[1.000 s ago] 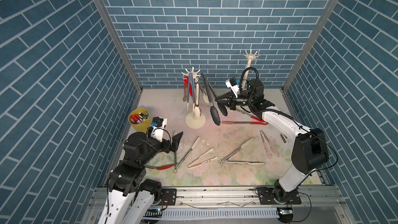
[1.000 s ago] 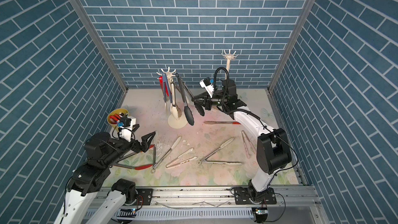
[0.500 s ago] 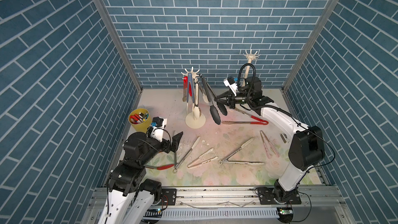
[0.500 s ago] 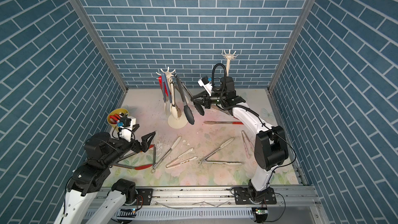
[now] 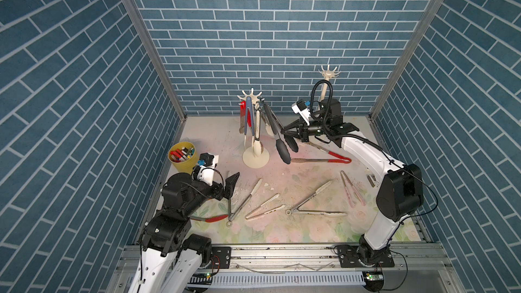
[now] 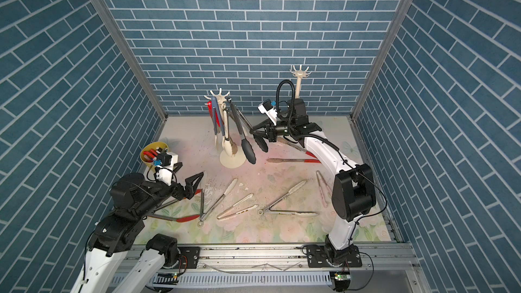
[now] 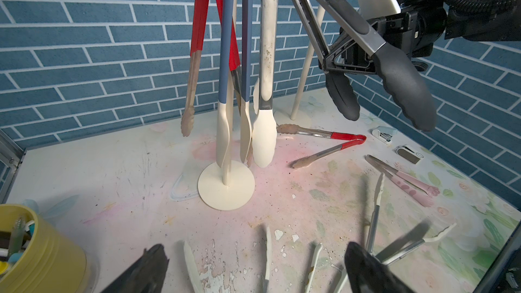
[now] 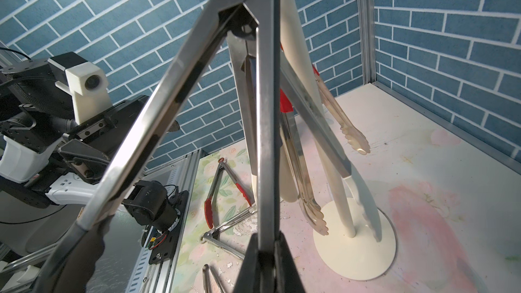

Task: Hang food tongs on kitchen utensil racks
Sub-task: Hang the food tongs on the rack.

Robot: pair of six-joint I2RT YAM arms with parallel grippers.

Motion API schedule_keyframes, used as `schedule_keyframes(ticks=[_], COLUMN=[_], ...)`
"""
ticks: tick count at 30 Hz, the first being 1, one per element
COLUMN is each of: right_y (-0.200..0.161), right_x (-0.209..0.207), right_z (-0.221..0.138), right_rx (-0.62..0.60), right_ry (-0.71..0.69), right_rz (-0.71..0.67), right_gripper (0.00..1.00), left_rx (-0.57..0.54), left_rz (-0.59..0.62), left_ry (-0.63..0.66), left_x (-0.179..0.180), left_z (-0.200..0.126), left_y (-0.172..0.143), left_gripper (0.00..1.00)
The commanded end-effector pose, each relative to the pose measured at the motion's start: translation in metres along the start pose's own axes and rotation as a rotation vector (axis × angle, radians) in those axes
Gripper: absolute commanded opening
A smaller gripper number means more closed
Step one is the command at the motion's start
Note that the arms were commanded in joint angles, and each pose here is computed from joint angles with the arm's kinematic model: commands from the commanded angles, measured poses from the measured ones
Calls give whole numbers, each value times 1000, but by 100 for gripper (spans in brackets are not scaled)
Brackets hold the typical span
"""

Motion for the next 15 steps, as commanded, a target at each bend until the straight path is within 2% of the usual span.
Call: schedule_keyframes(ticks=[1, 5, 10, 15], right_y=[-3, -3, 1, 9], right_x=[1, -4, -13, -30], right_z=[2, 2, 0, -6], right_rx=[27, 37, 42, 16], right_ry=[40, 28, -40, -209], right_rz=[-30, -15, -7, -9], right_gripper=[0, 2, 27, 44], left_rx=[3, 2, 5, 8], left_rz=[6, 6, 6, 2], left_ry=[-15, -13, -17, -25], left_x=[-3, -2, -3, -4], left_z=[1, 0, 1, 2], left_y=[-3, -2, -3, -3], left_gripper=[99, 99, 99, 99])
Point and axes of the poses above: each gripper's point midway between its finger pads, its own z axis out along the fingers, its own x axis along the line the jaws close on, y = z × x, the point moved 3 cm from there along -z, back along the fingers, and after that the axes turned 10 degrees about z, right-handed, at the moved point
